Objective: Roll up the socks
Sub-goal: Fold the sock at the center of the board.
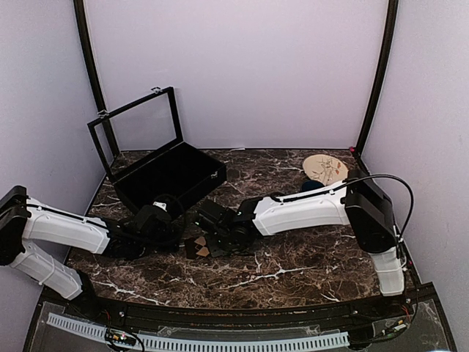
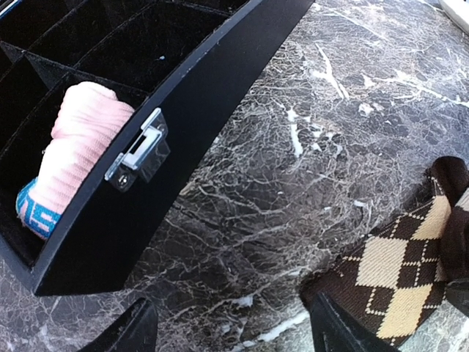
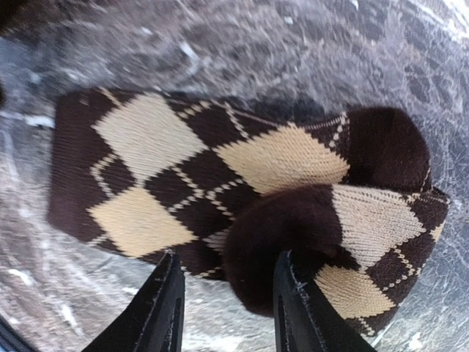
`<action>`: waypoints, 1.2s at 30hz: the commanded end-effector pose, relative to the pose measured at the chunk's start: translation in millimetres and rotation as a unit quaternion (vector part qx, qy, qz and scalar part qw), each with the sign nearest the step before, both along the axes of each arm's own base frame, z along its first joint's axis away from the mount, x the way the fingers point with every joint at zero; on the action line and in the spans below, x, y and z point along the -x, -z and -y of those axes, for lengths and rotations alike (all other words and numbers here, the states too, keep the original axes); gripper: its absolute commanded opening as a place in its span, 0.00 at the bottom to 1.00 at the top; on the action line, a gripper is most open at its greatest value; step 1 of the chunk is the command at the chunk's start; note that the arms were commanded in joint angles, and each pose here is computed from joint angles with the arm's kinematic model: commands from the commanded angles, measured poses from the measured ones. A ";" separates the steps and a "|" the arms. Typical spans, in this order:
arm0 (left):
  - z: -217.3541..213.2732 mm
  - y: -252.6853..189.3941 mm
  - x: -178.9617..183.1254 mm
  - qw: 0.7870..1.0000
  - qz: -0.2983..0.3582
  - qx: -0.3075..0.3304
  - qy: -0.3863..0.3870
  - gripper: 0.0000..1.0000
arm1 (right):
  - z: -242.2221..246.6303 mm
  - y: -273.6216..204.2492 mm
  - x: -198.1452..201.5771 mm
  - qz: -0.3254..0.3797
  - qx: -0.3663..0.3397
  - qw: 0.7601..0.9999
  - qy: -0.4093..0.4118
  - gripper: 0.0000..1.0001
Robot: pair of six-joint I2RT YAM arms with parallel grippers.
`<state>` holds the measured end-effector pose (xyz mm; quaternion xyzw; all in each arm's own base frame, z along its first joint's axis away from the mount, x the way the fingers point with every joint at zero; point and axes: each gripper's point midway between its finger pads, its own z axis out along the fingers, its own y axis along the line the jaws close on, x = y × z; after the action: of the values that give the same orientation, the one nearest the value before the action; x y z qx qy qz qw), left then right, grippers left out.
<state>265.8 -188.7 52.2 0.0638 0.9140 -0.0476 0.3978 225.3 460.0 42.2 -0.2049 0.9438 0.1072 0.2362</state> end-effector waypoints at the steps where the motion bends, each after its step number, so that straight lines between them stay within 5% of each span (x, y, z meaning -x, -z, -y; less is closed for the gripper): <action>1: -2.2 -5.2 0.2 1.000 0.008 0.018 -0.006 0.74 | 5.6 9.2 2.8 0.010 0.039 0.999 -0.005 0.39; 9: -2.4 -3.4 0.2 1.000 0.006 0.020 -0.004 0.74 | 9.8 16.7 1.7 0.012 0.058 0.998 -0.002 0.34; 22: -3.0 -2.2 0.9 1.000 0.005 0.022 -0.004 0.74 | 11.1 20.3 2.2 0.011 0.068 0.998 -0.002 0.00; 36: -2.4 -4.2 0.5 1.000 0.006 0.024 -0.004 0.74 | 3.7 -21.0 -3.4 0.044 0.042 0.998 0.005 0.00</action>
<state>265.6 -189.0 52.5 0.0596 0.9125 -0.0608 0.4000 227.6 447.5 32.7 -0.2171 0.9445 0.0424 0.2431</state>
